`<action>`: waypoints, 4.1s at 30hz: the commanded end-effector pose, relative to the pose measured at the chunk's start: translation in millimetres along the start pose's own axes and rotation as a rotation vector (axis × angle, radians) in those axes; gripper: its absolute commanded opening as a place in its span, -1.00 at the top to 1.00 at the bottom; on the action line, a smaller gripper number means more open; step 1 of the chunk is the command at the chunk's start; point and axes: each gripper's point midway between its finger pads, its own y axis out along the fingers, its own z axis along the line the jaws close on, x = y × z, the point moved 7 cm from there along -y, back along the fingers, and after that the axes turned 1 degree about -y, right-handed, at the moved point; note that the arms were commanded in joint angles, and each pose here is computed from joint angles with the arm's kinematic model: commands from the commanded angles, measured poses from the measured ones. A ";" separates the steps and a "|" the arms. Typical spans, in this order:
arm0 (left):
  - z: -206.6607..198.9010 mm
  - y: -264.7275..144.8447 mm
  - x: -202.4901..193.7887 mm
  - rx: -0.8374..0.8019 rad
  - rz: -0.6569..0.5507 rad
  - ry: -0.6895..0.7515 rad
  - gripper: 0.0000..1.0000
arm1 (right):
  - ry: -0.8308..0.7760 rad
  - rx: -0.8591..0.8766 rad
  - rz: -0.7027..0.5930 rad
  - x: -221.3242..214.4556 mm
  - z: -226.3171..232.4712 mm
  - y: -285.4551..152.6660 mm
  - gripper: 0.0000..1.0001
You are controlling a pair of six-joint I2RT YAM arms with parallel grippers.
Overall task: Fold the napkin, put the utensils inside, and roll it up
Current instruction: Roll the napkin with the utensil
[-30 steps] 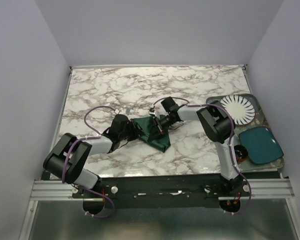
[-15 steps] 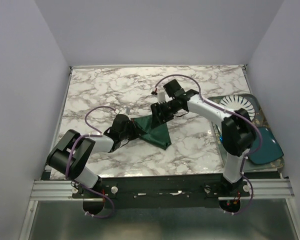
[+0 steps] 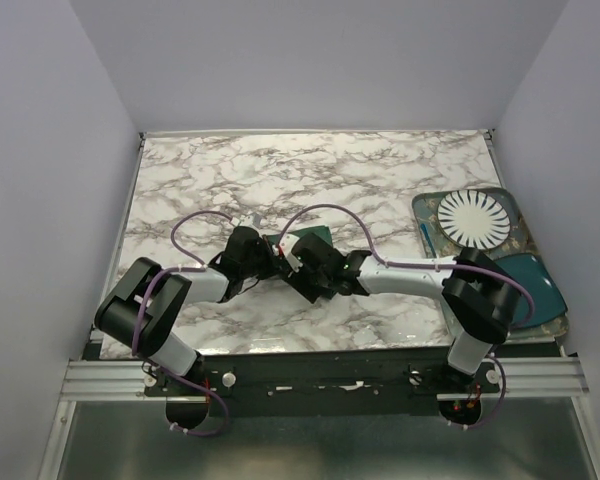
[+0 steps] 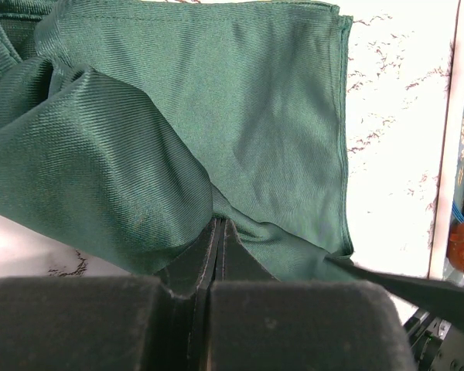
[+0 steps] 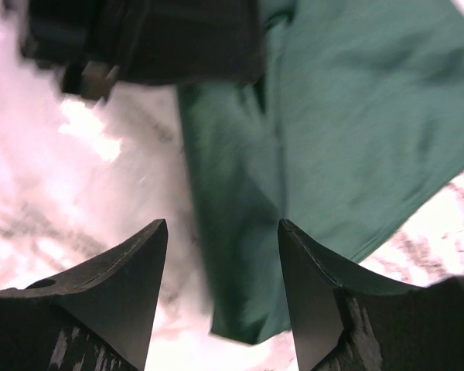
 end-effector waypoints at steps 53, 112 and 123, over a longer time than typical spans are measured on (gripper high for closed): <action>-46.9 -35.4 38.5 -0.052 0.070 0.071 0.47 | 0.728 0.854 0.175 -45.0 -31.6 47.0 0.55; -9.0 -12.7 21.2 0.044 0.104 0.054 0.32 | 0.119 0.027 0.092 -12.8 14.2 33.2 0.21; -26.2 -48.5 77.9 -0.003 -0.022 0.064 0.20 | 0.371 0.432 0.040 -26.6 -12.2 32.9 0.28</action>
